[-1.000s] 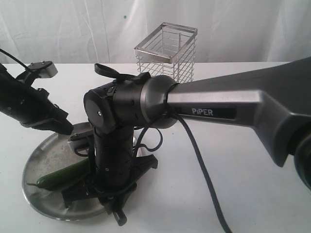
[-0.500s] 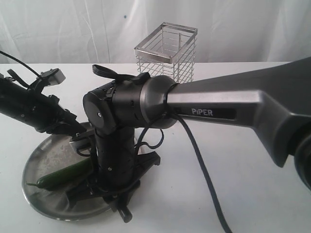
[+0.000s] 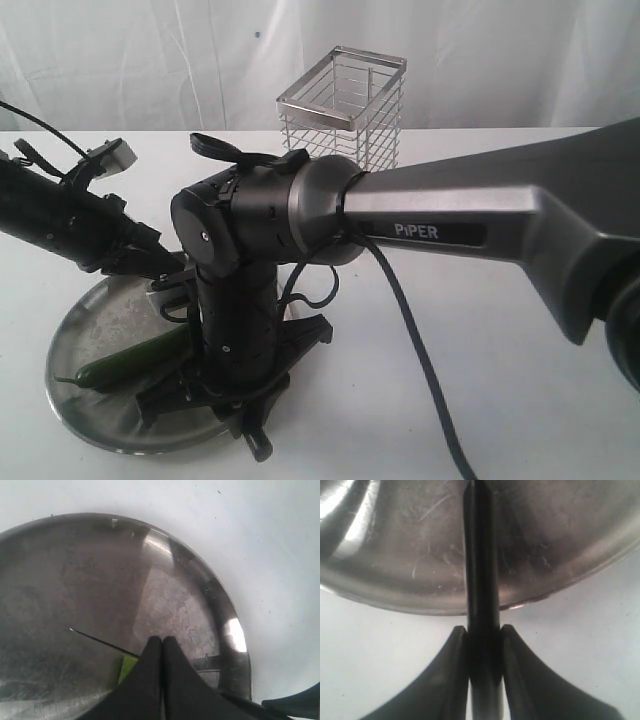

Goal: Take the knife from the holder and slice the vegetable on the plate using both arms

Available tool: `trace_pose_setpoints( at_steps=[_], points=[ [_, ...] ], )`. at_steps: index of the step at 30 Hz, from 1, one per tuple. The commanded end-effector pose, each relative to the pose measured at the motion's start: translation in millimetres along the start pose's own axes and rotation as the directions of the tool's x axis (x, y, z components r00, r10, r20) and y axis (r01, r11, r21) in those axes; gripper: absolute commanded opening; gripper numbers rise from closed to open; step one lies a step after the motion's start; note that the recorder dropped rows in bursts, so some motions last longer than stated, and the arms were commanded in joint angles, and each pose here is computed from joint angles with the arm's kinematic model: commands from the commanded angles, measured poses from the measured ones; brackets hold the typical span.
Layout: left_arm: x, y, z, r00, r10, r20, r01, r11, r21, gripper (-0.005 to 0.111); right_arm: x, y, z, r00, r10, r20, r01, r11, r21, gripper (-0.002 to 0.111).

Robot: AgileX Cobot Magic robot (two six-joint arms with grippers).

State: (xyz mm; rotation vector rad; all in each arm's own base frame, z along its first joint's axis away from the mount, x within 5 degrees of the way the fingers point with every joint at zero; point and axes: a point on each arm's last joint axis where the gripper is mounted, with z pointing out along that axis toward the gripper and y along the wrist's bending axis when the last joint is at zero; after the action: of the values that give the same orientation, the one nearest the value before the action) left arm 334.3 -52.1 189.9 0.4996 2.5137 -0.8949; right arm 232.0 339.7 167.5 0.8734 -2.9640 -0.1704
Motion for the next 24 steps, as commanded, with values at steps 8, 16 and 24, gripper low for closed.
trace_pose_setpoints(
  at_steps=[8, 16, 24],
  points=[
    [-1, -3.8, -1, 1.000, -0.012, 0.006, 0.011, 0.999, 0.041, 0.000, 2, 1, -2, 1.000, 0.011, -0.009, -0.011, 1.000, -0.014, 0.000],
    [-1, -3.8, -1, 1.000, -0.012, 0.006, 0.011, 0.999, 0.041, 0.000, 1, 3, -10, 0.999, 0.013, 0.031, -0.012, 0.999, -0.032, 0.000],
    [-1, -4.0, -1, 1.000, -0.014, 0.008, 0.014, 0.999, 0.043, 0.000, 2, 14, -10, 0.999, 0.021, 0.048, -0.017, 0.997, -0.073, 0.000]
  ],
)
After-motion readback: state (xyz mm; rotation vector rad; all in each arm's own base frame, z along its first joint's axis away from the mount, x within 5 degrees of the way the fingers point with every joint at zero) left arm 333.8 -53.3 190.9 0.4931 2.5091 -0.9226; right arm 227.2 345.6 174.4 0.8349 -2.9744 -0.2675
